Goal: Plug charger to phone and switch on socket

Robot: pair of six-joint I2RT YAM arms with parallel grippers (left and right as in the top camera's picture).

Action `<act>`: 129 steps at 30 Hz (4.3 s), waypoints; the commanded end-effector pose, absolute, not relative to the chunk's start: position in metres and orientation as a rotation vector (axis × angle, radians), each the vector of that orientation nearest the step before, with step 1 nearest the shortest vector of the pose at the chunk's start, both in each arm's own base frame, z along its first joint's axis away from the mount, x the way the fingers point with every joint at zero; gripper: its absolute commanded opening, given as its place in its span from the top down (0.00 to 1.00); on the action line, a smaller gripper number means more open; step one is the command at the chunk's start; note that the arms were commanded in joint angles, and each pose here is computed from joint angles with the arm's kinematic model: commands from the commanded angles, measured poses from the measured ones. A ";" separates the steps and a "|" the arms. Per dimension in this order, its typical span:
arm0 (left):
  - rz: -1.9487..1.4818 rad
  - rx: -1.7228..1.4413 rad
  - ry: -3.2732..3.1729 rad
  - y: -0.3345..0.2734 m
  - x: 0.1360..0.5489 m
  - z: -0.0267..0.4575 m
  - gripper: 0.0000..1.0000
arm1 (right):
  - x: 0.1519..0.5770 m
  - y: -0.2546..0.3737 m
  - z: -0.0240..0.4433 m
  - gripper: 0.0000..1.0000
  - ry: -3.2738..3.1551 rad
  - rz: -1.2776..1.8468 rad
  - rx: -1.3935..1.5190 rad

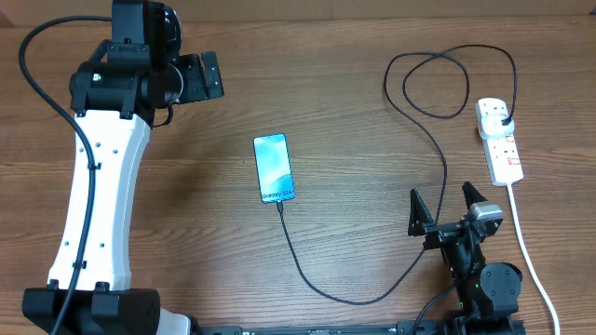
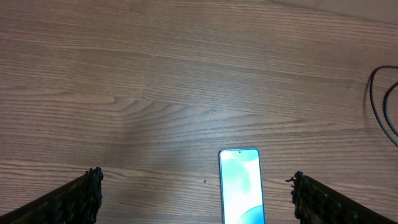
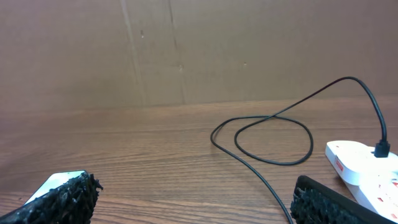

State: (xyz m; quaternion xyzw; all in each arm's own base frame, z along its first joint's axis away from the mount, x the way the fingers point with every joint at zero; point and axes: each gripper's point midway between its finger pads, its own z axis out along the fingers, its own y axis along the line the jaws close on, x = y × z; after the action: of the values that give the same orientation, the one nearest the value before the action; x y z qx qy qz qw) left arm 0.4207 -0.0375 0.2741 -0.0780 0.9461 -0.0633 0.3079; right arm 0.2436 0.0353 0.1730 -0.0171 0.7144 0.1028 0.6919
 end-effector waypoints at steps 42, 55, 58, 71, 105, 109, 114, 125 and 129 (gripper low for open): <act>-0.158 -0.186 2.502 -0.039 0.422 0.274 0.01 | 0.244 0.032 0.170 0.00 1.589 0.109 -0.125; -0.153 -0.188 2.521 -0.039 0.418 0.271 0.00 | 0.244 0.032 0.170 0.00 1.589 0.109 -0.125; -0.132 -0.195 2.533 -0.036 0.411 0.272 0.00 | 0.244 0.032 0.170 0.00 1.589 0.109 -0.125; -0.174 -0.198 2.476 -0.037 0.353 0.246 0.00 | 0.244 0.032 0.170 0.00 1.589 0.109 -0.125; -0.150 0.195 1.724 -0.043 0.244 0.159 0.00 | 0.244 0.032 0.170 0.00 1.588 0.109 -0.125; -0.135 0.178 1.653 -0.040 0.247 0.156 0.00 | 0.244 0.032 0.170 0.00 1.588 0.109 -0.125; -0.097 0.124 1.639 -0.028 0.247 0.158 0.00 | 0.244 0.032 0.170 0.00 1.588 0.109 -0.125; -0.042 -0.043 1.648 0.000 0.246 0.156 0.00 | 0.244 0.032 0.170 0.00 1.588 0.109 -0.125; -0.065 -0.125 1.643 0.006 0.246 0.156 0.00 | 0.244 0.032 0.170 0.00 1.589 0.109 -0.125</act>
State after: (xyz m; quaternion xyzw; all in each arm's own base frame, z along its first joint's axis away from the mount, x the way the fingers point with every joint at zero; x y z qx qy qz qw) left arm 0.2464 -0.0025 0.1558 -0.0150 0.7355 -0.0239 0.6769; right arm 0.2441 0.0319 0.1718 -0.0566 0.7140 0.0506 0.6960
